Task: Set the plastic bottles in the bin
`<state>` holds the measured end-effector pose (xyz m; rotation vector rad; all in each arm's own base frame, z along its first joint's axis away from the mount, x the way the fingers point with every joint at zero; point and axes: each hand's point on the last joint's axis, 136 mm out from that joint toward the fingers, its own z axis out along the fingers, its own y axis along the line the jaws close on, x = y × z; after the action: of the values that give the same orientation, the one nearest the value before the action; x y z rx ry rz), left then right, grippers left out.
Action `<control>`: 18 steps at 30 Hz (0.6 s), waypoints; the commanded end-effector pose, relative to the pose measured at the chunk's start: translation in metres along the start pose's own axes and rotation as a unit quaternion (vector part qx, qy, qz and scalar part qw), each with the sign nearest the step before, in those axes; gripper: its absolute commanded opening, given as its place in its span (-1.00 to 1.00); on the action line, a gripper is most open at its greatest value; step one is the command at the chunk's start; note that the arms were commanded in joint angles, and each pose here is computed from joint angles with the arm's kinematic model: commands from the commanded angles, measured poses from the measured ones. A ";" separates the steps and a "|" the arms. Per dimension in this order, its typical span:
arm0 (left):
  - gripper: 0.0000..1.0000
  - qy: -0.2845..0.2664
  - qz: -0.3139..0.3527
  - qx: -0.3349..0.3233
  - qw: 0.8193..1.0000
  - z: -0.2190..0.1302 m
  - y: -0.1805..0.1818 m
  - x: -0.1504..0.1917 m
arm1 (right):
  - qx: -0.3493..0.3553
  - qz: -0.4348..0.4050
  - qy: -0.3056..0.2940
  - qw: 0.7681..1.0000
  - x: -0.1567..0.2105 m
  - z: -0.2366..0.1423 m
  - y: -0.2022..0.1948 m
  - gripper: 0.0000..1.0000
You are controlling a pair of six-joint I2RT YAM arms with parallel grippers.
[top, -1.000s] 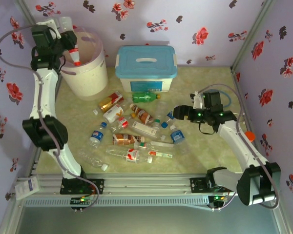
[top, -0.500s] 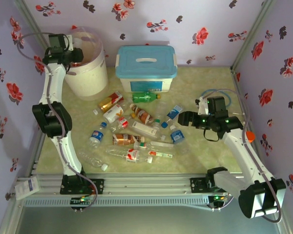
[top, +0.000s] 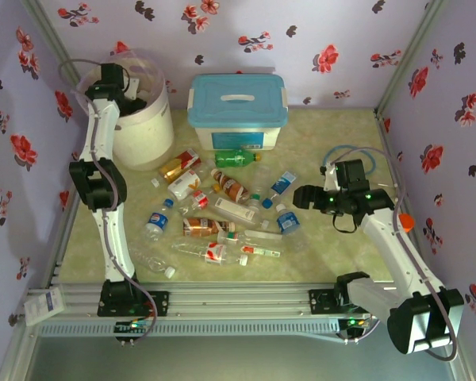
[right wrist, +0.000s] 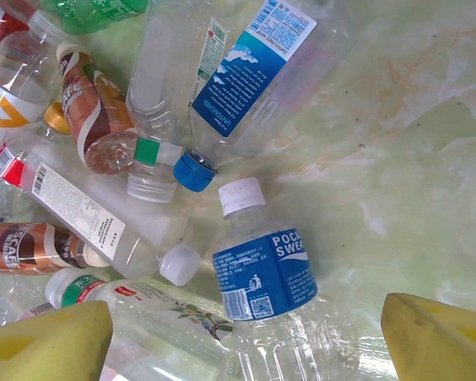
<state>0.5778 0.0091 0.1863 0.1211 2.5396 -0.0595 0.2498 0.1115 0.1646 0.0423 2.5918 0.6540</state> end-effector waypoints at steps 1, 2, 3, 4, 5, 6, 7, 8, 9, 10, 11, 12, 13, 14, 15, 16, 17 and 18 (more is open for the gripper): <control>-0.24 0.097 0.010 -0.010 0.995 -0.001 0.004 0.047 | 0.015 -0.008 -0.003 1.000 -0.002 -0.001 -0.006 0.77; -0.24 0.111 0.010 -0.009 0.994 -0.001 0.003 0.054 | 0.014 -0.009 -0.004 1.000 -0.003 -0.001 -0.005 0.77; -0.24 0.124 0.010 -0.010 0.992 -0.002 0.004 0.061 | 0.011 -0.009 -0.004 1.000 -0.003 -0.001 -0.005 0.77; -0.24 0.135 0.008 -0.011 0.991 -0.004 0.004 0.067 | 0.010 -0.009 -0.003 1.000 -0.003 0.000 -0.004 0.77; -0.23 0.147 0.007 -0.010 0.989 -0.007 0.002 0.074 | 0.009 -0.007 -0.002 1.000 -0.003 0.001 -0.005 0.78; -0.24 0.156 0.003 -0.010 0.988 -0.009 0.002 0.081 | 0.007 -0.008 -0.002 1.000 -0.003 0.002 -0.004 0.77; -0.23 0.162 -0.001 -0.010 0.987 -0.012 0.001 0.087 | 0.007 -0.006 0.000 1.000 -0.002 0.003 -0.005 0.77; -0.23 0.168 -0.005 -0.013 0.986 -0.013 0.001 0.093 | 0.009 -0.005 0.001 1.000 -0.002 0.004 -0.005 0.77; -0.22 0.169 -0.008 -0.015 0.985 -0.015 0.000 0.098 | 0.012 -0.001 0.004 1.000 -0.001 0.006 -0.007 0.77; -0.21 0.173 -0.011 -0.016 0.985 -0.018 0.000 0.104 | 0.015 0.002 0.007 1.000 0.001 0.006 -0.009 0.77; -0.21 0.176 -0.012 -0.019 0.984 -0.020 0.000 0.110 | 0.016 0.003 0.010 1.000 0.001 0.007 -0.009 0.77; -0.21 0.178 -0.012 -0.021 0.984 -0.022 -0.001 0.115 | 0.019 0.004 0.016 1.000 0.004 0.007 -0.010 0.76; -0.20 0.181 -0.014 -0.025 0.983 -0.024 0.000 0.121 | 0.028 0.009 0.023 0.999 0.006 0.007 -0.013 0.76; -0.20 0.183 -0.015 -0.027 0.983 -0.026 0.000 0.125 | 0.043 0.011 0.030 0.999 0.009 0.006 -0.018 0.75; -0.18 0.184 -0.015 -0.026 0.982 -0.026 -0.001 0.130 | 0.061 0.013 0.038 0.997 0.012 0.005 -0.024 0.75; -0.17 0.187 -0.016 -0.026 0.982 -0.027 -0.001 0.134 | 0.074 0.015 0.044 0.996 0.015 0.003 -0.029 0.74; -0.14 0.189 -0.018 -0.026 0.981 -0.026 -0.002 0.137 | 0.085 0.016 0.051 0.995 0.019 0.002 -0.032 0.73; -0.10 0.191 -0.019 -0.025 0.981 -0.025 -0.003 0.140 | 0.089 0.020 0.061 0.994 0.024 0.002 -0.034 0.72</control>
<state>0.4536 0.0161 0.1100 0.1009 2.9658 -0.0122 0.2444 0.1000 0.1432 0.0925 2.6944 0.5576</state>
